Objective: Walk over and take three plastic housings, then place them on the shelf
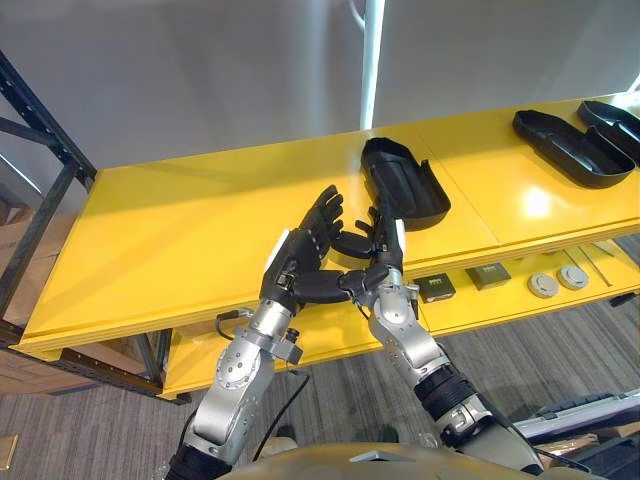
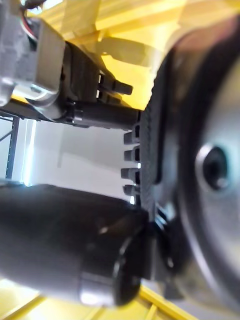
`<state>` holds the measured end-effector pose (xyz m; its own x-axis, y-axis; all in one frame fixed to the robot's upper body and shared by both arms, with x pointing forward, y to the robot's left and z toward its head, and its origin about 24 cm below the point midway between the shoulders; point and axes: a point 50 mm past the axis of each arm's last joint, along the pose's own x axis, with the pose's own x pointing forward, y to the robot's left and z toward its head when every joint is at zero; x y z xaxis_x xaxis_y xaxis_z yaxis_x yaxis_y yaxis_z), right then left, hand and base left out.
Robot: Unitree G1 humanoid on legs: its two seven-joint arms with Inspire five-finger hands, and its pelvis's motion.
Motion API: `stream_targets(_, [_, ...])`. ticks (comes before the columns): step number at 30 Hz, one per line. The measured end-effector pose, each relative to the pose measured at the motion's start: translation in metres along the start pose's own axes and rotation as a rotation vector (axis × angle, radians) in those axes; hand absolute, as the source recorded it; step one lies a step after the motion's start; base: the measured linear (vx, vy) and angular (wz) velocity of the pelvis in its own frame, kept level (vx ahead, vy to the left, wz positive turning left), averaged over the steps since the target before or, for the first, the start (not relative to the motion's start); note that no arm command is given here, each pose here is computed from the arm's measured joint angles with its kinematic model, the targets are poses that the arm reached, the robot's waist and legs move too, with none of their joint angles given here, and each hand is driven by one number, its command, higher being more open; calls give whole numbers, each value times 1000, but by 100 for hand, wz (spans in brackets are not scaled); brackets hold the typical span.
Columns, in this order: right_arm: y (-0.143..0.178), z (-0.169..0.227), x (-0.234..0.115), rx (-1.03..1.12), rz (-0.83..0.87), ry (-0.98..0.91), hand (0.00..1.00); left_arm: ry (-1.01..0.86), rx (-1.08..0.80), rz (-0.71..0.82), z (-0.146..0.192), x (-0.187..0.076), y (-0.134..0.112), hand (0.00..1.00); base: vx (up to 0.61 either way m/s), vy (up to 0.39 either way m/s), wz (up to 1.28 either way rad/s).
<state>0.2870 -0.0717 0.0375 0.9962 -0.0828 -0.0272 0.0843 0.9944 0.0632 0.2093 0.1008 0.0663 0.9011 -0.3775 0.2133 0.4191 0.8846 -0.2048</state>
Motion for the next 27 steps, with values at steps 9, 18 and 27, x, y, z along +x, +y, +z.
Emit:
stream_targets(9, [-8, 3, 2, 6, 152, -7, 100, -7, 5, -5, 1, 0, 0, 100, 0, 0, 0])
stream_targets(18, [-51, 42, -51, 71, 343, -194, 100, -184, 18, -55, 27, -2, -6, 100, 18, 12, -14])
stream_targets(27, [-86, 58, -105, 52, 378, -299, 100, -127, -1, 12, 20, -12, -3, 100, 20, 28, -20])
